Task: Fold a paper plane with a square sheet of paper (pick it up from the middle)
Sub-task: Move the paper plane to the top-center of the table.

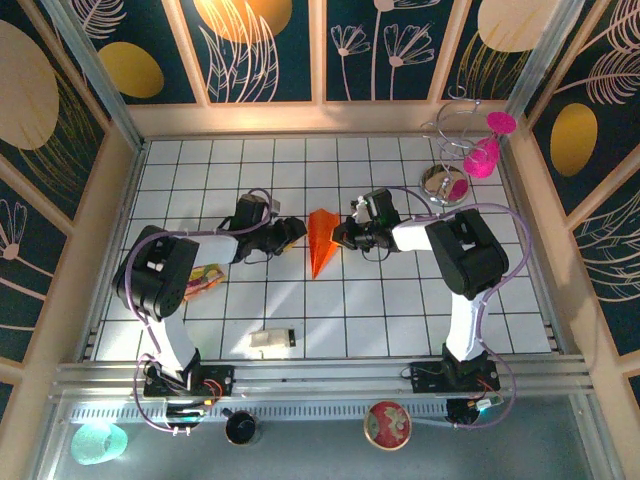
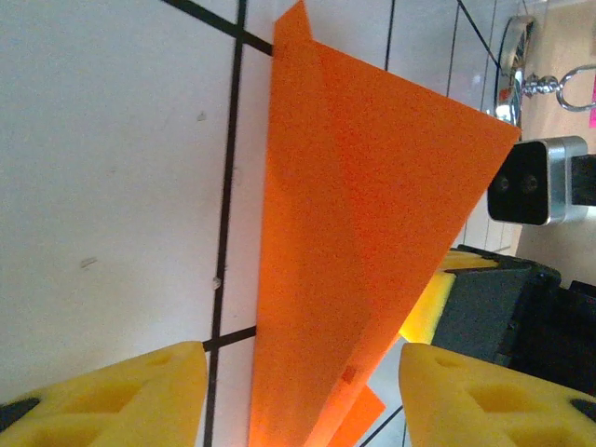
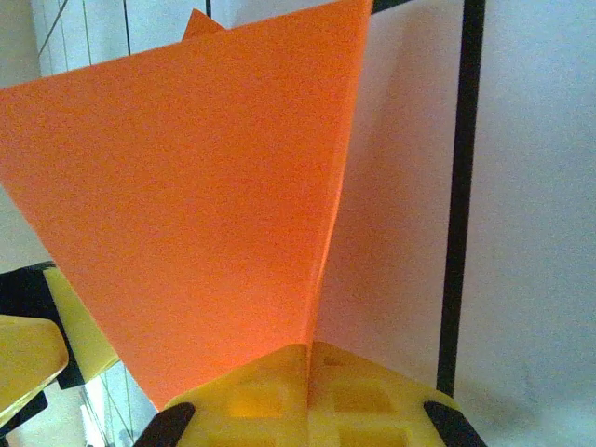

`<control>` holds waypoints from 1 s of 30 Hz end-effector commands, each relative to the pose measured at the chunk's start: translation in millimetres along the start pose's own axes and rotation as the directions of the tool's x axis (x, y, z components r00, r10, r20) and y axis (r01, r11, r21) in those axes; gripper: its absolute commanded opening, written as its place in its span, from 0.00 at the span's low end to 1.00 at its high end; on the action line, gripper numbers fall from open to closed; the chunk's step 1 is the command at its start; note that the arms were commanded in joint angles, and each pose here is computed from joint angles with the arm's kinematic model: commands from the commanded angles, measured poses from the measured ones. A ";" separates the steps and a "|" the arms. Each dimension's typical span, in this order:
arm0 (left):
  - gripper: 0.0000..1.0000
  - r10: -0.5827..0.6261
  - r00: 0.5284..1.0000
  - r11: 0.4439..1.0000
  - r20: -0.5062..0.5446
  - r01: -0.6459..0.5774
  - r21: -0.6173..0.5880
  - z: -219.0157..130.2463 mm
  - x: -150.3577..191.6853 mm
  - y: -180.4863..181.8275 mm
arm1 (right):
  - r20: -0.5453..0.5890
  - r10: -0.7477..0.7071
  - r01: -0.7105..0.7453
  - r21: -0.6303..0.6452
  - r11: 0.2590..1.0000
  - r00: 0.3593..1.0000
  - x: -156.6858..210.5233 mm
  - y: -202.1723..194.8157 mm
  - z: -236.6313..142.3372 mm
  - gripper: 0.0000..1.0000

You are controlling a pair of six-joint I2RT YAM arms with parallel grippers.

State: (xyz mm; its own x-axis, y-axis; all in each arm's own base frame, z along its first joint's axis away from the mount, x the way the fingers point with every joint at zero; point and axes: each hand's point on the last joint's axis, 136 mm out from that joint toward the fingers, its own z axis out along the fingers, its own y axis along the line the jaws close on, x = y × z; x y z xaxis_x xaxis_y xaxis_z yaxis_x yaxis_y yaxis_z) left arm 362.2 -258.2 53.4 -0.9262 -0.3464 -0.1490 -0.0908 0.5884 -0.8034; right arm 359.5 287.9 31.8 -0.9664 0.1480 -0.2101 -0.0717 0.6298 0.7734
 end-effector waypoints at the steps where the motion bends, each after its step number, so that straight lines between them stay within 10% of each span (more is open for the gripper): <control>1: 0.57 0.033 0.999 0.999 -0.036 -0.034 -0.004 7.8 3.8 -3.3 | -0.009 -0.007 0.007 -0.006 1.000 1.000 1.0 -4.8 1.3 0.01; 17: 0.14 0.068 0.996 0.980 -0.054 -0.077 -0.185 22.9 -4.2 22.5 | 0.004 -0.007 0.007 0.004 1.000 1.000 -2.2 -6.6 -2.0 0.00; 30: 0.00 0.100 0.994 0.986 -0.037 -0.104 -0.129 20.3 -9.1 9.8 | 0.030 -0.021 0.022 -0.034 0.999 0.999 -10.9 6.9 -14.7 0.00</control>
State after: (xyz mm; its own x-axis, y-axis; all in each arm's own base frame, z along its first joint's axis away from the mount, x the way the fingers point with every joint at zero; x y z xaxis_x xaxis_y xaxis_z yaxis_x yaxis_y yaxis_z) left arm 372.1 -262.7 23.7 -0.9484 -0.2638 -0.1756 -0.0724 0.7198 -0.6904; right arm 363.7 281.7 33.0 -0.9653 0.1611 -0.2056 -0.0617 0.6241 0.7789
